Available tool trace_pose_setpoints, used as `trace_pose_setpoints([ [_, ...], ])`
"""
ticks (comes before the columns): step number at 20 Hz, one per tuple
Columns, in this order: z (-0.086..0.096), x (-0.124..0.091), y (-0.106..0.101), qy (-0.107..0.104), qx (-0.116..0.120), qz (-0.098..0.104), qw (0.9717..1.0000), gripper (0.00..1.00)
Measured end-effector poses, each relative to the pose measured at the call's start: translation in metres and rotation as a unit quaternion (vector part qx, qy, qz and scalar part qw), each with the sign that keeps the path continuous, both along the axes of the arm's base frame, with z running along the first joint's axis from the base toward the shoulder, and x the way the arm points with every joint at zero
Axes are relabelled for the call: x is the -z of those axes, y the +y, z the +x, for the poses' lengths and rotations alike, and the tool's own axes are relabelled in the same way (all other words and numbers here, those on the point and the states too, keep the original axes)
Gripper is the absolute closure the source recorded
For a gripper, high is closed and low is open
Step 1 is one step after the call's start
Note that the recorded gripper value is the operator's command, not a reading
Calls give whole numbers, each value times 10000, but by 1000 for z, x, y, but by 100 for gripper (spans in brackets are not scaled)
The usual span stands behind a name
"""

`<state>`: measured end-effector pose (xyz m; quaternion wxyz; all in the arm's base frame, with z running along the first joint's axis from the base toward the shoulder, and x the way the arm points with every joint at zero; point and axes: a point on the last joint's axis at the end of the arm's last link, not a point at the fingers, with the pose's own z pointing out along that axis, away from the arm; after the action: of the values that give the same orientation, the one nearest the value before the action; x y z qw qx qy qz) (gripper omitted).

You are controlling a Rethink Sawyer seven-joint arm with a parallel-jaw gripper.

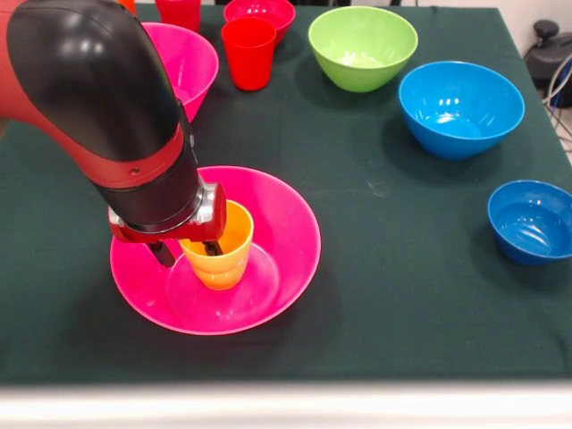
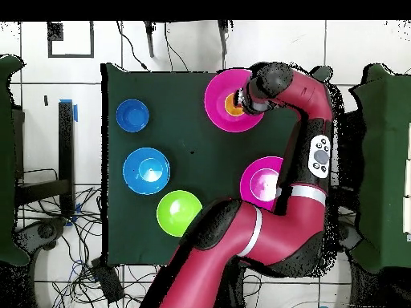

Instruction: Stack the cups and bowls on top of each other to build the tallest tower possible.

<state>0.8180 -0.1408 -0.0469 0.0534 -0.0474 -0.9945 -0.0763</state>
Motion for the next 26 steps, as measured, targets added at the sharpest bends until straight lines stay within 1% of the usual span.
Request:
trace_pose_setpoints([
  [7, 0, 0, 1, -6, 1, 14, 10000, 0],
  [13, 5, -2, 4, -73, 6, 43, 10000, 0],
  [21, 4, -9, 12, 105, -61, 118, 9999, 0],
  [26, 6, -17, 19, 235, -121, 174, 9995, 0],
])
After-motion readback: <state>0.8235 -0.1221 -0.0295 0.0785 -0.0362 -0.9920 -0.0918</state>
